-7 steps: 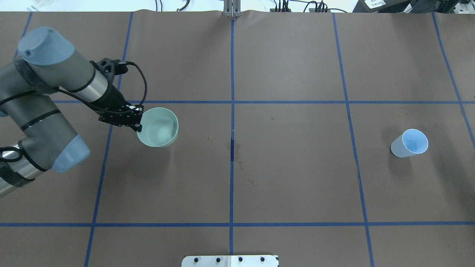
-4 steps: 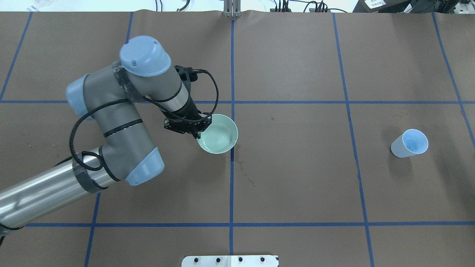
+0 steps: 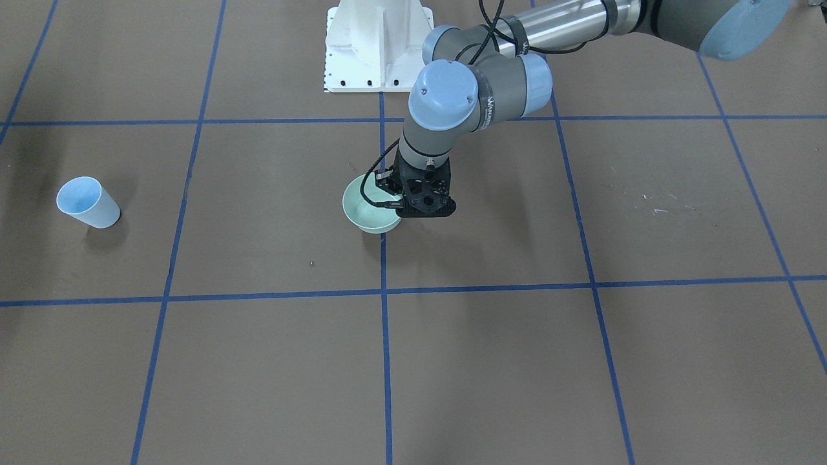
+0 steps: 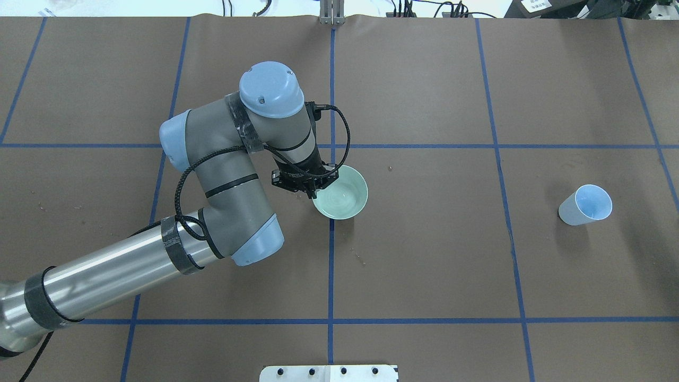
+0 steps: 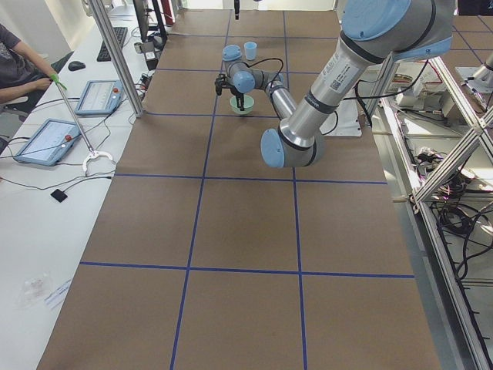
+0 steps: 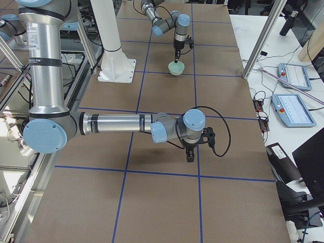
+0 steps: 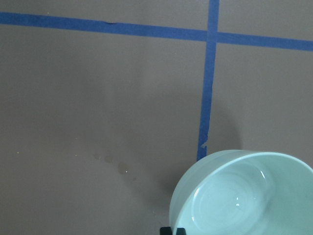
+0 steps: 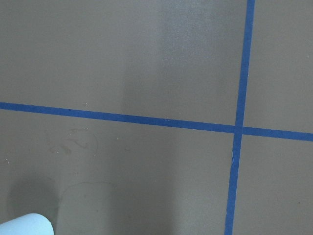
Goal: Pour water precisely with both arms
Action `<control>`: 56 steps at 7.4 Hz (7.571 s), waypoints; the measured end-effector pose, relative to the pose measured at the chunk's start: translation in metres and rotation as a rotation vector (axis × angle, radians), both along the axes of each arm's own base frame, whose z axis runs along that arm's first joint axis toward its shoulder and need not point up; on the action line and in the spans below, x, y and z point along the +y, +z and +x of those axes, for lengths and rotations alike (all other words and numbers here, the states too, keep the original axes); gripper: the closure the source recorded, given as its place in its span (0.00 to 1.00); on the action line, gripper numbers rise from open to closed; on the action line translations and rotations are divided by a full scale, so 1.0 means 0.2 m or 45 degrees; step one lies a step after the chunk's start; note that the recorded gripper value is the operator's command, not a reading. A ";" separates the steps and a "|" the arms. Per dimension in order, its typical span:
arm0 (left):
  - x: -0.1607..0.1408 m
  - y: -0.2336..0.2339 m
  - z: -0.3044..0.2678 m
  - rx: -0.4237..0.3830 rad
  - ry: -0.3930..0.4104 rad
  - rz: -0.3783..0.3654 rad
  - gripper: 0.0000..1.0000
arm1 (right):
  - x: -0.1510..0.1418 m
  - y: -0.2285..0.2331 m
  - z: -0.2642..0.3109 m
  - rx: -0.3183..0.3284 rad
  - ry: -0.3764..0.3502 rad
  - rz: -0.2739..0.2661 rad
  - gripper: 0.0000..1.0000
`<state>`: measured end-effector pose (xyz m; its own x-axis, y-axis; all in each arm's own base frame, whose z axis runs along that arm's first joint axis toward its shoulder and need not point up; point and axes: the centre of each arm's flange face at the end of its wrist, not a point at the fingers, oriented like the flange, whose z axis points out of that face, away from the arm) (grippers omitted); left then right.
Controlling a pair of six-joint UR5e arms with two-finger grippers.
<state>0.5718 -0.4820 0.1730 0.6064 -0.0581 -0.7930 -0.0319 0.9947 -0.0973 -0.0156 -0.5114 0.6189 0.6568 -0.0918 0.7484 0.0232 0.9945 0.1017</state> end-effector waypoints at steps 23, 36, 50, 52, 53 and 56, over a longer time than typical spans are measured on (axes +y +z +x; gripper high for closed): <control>0.22 0.27 -0.51 0.051 -0.038 0.012 0.01 | 0.27 -0.10 -0.44 -0.163 0.116 -0.031 0.01; 0.32 0.33 -0.75 0.034 -0.152 0.113 0.01 | 0.34 0.02 -0.46 -0.247 0.419 -0.387 0.02; 0.33 0.33 -0.77 0.033 -0.165 0.127 0.01 | 0.64 -0.15 -0.42 -0.442 0.162 0.675 0.03; 0.33 0.33 -0.78 0.037 -0.169 0.121 0.01 | 0.70 -0.11 -0.48 -0.424 0.154 0.685 0.07; 0.34 0.33 -0.78 0.038 -0.175 0.113 0.01 | 0.76 -0.05 -0.52 -0.388 0.152 0.682 0.07; 0.34 0.32 -0.77 0.042 -0.182 0.103 0.01 | 0.92 0.04 -0.53 -0.343 0.095 0.749 0.07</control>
